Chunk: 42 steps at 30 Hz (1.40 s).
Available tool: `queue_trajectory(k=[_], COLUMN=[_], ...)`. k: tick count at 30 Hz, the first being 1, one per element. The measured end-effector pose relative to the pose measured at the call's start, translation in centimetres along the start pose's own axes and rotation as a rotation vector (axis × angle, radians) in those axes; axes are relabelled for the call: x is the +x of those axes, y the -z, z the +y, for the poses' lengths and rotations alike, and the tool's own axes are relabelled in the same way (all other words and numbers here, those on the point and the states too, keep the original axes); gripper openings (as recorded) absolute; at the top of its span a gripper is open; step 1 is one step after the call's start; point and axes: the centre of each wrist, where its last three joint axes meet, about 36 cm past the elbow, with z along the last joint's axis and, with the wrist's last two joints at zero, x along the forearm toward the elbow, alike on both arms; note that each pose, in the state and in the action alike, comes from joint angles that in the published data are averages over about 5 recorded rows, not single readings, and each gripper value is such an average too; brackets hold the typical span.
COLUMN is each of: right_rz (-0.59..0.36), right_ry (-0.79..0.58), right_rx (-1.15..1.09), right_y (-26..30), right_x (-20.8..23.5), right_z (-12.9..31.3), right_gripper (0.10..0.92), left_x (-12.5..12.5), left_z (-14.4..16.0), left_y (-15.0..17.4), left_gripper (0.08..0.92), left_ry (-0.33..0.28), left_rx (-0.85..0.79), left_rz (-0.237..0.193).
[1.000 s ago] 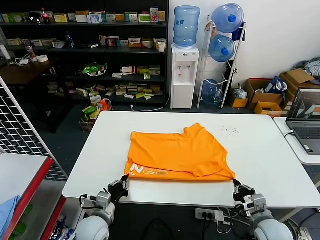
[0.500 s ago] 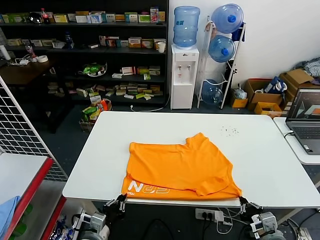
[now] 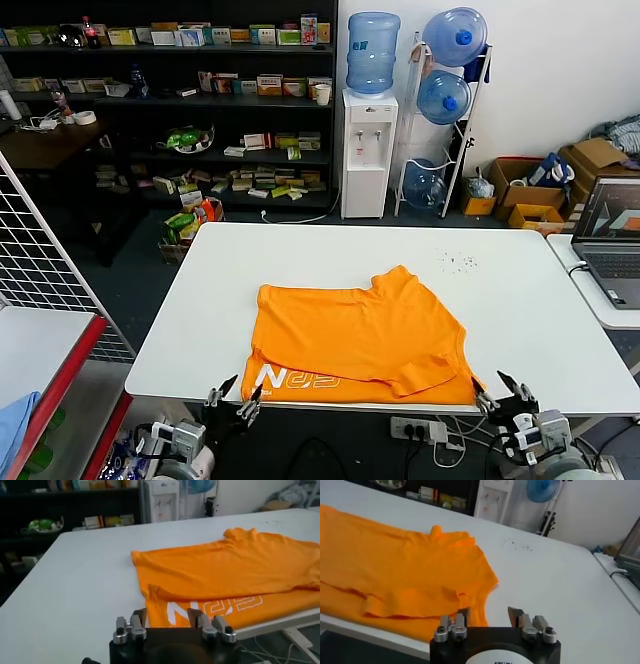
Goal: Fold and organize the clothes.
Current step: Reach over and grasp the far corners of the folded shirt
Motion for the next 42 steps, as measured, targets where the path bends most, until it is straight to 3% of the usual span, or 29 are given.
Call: queue_trajectory(k=[6,11,16,32,38,42], right_rz=[-0.042,-0.063,-0.071,-0.045,-0.026,-0.005], right_ry=[0.041,0.074,0.1,0.164,0.18,0.191], right_rx=[-0.051,-0.083,-0.108,-0.185,-0.196,-0.199], right_y=[1.6,3.2,4.7,8.6,8.5,8.1], right_x=[-4.1,-8.4,-12.7,-24.1,-27.0,-28.4], right_z=[-1.4,-2.1,-2.6,-3.3,-2.7,-2.2], right_gripper=[0.815,0.822,0.823,0.823,0.821,0.757], left_x=[-3.3,-7.6,-11.9,-22.9,-25.4,-26.1], left_z=[0.9,2.2,3.2,6.3,7.0,7.3], left_y=[1.4,3.0,4.5,8.0,8.2,7.9], left_gripper=[0.812,0.822,0.823,0.823,0.823,0.823], left_ry=[0.009,0.024,0.033,0.117,0.15,0.16], left_rx=[-0.01,-0.008,0.008,0.082,0.09,0.091], left_rz=[-0.066,-0.1,-0.105,-0.021,0.021,0.05])
